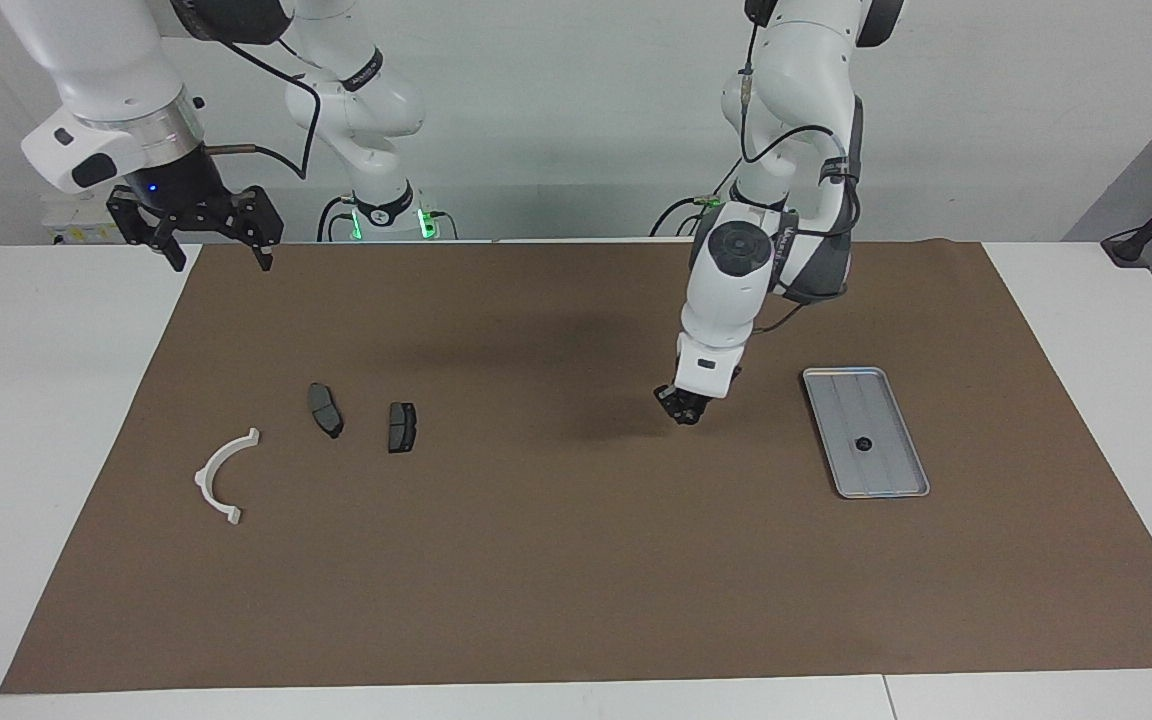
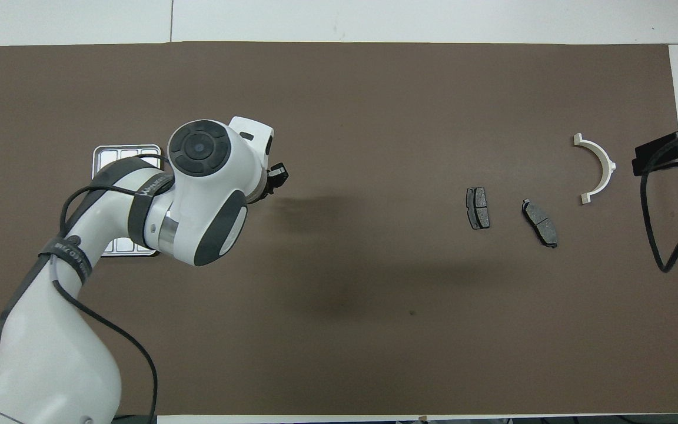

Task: Place bearing gear from tray to pile
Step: 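Carry the bearing with the left gripper to mid-table and release it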

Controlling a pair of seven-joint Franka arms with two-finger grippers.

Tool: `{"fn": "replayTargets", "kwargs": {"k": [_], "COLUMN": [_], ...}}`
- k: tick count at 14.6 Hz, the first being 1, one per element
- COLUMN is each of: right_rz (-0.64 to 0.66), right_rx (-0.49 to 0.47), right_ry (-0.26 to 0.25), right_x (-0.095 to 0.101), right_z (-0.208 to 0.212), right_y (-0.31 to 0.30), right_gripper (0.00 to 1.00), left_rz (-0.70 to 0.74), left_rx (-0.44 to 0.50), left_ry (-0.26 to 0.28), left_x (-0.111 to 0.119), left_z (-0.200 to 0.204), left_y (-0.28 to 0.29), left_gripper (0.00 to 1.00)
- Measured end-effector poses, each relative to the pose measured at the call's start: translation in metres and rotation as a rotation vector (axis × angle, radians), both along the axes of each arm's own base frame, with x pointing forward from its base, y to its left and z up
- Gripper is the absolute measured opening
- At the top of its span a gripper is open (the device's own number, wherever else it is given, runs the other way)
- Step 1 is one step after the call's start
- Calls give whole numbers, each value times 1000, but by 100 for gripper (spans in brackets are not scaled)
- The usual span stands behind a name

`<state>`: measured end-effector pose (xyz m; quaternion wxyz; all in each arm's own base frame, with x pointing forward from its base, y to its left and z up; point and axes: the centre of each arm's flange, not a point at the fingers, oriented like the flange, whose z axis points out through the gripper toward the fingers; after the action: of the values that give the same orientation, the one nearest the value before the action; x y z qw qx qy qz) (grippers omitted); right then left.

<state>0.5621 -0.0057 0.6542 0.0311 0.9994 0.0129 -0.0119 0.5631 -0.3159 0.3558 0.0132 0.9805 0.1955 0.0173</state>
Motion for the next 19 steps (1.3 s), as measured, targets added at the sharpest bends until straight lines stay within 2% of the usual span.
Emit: {"fn": "replayTargets", "kwargs": {"k": [2,4,9,12,14,15,19], "right_rz": [0,-1,4,12,19,21,-23], "right_rx": [0,3,30,66,78,81,89], "right_ry": [3,7,36,61,36,28,26], "right_x": [1,2,11,22,37,44,66], "right_z": [-2,-4,-20,-40,-54,-61,-99], "right_y": [0,0,-1,5,8,11,57], "right_gripper": [100,100,100,100,100,100,100], "left_rz": [22,52,74,93,96,97,85], "left_rx": [-18,-20,-7,-10,-11,-9,65], "left_ry": [-24,-23,4,-1,-2,0,29], "left_x": [5,4,-21,-23,-23,-23,-16], "left_z": [-19,-36,-54,-59,-59,-60,-55], "left_y": [-19,-26,-51,-48,-48,-48,-29], "left_gripper": [35,35,35,35,35,42,83]}}
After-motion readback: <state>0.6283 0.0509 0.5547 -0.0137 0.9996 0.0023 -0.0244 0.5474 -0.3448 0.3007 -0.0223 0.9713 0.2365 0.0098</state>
